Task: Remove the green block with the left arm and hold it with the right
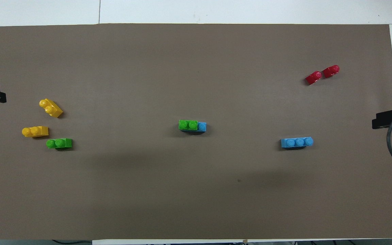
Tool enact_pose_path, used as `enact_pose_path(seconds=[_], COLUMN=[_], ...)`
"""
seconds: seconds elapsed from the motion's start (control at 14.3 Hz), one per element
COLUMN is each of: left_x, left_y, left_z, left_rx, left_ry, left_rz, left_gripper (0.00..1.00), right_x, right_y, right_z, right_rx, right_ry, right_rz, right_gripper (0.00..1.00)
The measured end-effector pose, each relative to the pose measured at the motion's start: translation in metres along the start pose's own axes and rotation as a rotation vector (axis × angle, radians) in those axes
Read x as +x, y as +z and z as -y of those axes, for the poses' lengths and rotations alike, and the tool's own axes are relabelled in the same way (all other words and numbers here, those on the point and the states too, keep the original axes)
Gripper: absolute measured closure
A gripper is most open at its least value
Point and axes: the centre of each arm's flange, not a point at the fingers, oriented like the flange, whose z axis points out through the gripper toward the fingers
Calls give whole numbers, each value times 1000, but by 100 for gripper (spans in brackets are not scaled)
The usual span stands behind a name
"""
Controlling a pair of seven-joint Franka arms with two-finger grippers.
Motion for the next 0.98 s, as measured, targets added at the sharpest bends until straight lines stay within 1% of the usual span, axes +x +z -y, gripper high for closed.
enact_pose_path(seconds=[0.98], left_x=[0], left_y=[1], left_z=[-2], left_rx=[0], left_ry=[3], left_rz=[2], left_gripper=[0], right_x=[0], right_y=[3], right_z=[-1], right_rx=[0], right_ry=[1], right_rz=[5], right_gripper=[1])
